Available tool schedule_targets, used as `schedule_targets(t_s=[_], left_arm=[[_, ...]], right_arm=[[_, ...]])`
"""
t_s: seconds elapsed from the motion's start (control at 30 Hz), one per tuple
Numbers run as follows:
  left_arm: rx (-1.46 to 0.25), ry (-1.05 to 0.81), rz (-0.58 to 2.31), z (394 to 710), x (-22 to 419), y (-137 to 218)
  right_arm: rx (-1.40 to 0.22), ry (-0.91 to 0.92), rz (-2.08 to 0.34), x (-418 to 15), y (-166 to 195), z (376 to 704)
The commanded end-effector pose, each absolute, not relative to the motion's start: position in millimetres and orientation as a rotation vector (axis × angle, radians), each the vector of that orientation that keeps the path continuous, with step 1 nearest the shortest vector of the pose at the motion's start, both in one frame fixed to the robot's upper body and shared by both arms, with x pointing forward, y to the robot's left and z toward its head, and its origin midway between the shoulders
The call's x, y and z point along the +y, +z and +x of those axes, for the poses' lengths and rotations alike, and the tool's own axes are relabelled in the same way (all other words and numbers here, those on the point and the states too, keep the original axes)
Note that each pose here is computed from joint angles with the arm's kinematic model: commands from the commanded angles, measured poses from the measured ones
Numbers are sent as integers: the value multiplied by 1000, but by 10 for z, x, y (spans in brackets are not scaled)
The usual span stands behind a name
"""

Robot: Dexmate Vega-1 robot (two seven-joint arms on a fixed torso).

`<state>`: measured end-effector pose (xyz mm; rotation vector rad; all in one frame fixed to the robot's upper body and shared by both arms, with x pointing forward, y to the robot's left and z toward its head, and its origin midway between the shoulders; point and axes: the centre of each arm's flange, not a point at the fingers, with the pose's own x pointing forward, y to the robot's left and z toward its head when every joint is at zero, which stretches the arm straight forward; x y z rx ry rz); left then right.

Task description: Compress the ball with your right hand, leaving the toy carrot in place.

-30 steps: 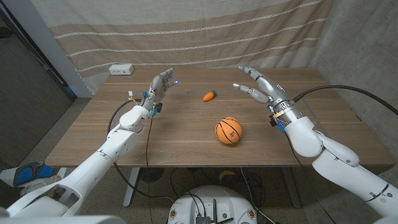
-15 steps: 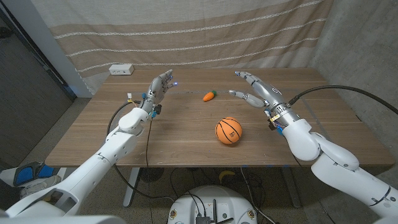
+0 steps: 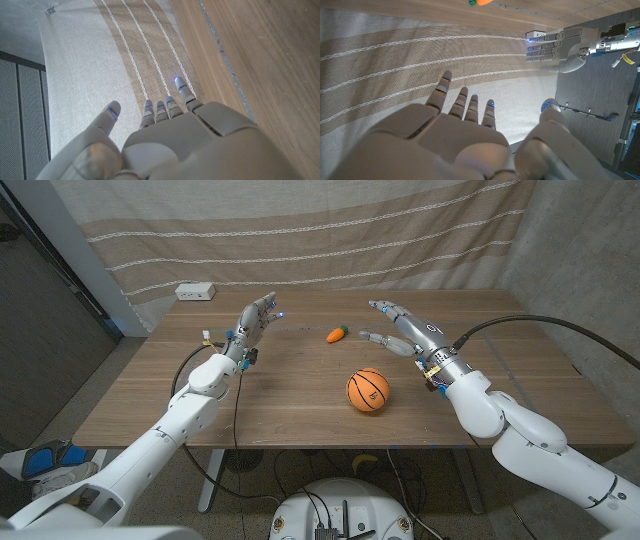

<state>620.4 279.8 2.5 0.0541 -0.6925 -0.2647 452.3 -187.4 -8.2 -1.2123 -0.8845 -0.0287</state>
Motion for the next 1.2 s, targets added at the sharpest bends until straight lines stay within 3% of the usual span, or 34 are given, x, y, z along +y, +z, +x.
schedule_targets(t_s=[0.03,1.2], left_arm=[[-698,-273,54,6220,2835,39],[-693,-291,57,6224,2857,7]], right_arm=[[-854,11,-1259,-1705,-115,4568],[-696,48,-1316,-1593,-345,4539]])
